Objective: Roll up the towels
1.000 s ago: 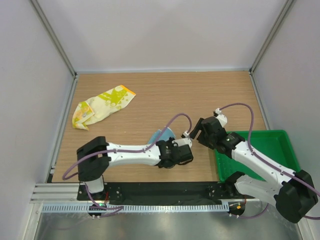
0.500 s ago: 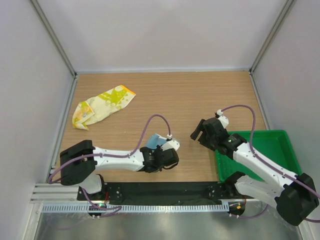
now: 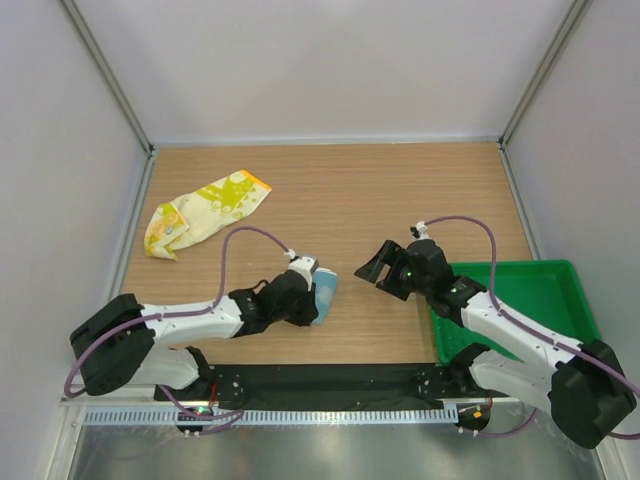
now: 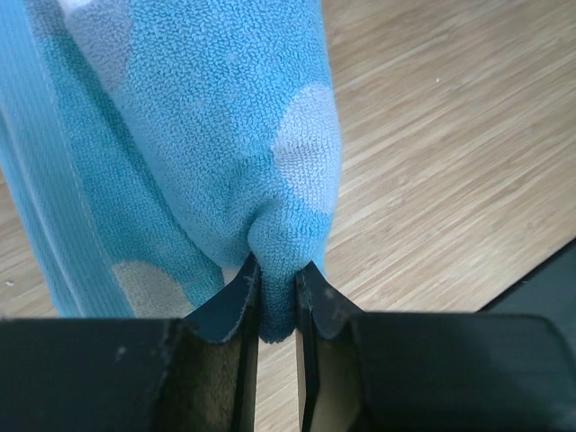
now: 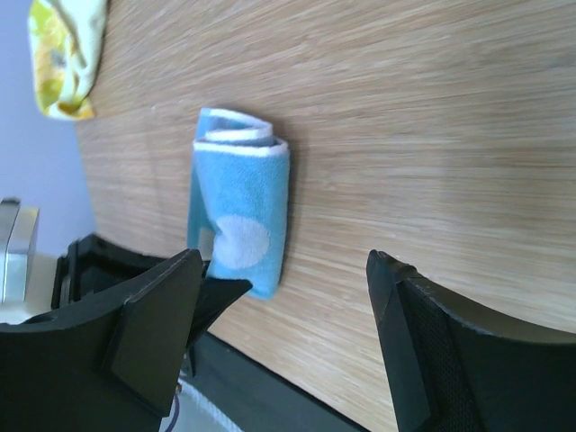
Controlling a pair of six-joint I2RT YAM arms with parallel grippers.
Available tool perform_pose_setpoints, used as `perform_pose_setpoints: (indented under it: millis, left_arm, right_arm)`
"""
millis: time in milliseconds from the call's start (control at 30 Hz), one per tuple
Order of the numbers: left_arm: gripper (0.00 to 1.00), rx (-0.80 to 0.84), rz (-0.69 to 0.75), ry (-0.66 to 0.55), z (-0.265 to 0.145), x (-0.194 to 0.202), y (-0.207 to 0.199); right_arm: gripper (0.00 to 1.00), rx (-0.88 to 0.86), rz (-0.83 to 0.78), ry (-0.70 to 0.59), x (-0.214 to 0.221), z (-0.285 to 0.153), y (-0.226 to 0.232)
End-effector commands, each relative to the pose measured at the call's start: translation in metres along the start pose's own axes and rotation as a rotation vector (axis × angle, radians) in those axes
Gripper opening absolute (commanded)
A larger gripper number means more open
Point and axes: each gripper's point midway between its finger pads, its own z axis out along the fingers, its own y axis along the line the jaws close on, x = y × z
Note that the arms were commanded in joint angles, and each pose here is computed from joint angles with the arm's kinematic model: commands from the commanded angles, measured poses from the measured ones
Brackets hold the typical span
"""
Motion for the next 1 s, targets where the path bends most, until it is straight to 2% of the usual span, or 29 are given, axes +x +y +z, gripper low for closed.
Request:
perform_pose_setpoints:
  millis: [0, 167, 400, 633, 967]
  left_arm:
    - [0.0, 0.162, -0.103, 0.016, -0.002, 0.002, -0.011]
    - [0.0, 0.266, -0.201, 0.032, -0.002, 0.007, -0.005]
    - [0.0, 0.358, -0.355, -0.041, 0.001, 0.001, 0.005]
    - [0.0, 0.372, -0.403, -0.054, -0.002, 0.001, 0.017]
    - [0.0, 0.386, -0.406, -0.038, -0.001, 0.006, 0.02]
  right_arm:
    - [0.81, -0.225, -0.002, 0.008, 0.0, 0.003, 0.039]
    - [0.81, -0.367, 0.001, 0.026, 0.006, 0.007, 0.057]
    - [0.8, -0.455, 0.008, 0.098, 0.022, 0.026, 0.062]
    - [0.78, -0.401, -0.005, 0.167, 0.042, 0.058, 0.044]
    - [0.77, -0.468, 0.011, 0.209, 0.065, 0.086, 0.063]
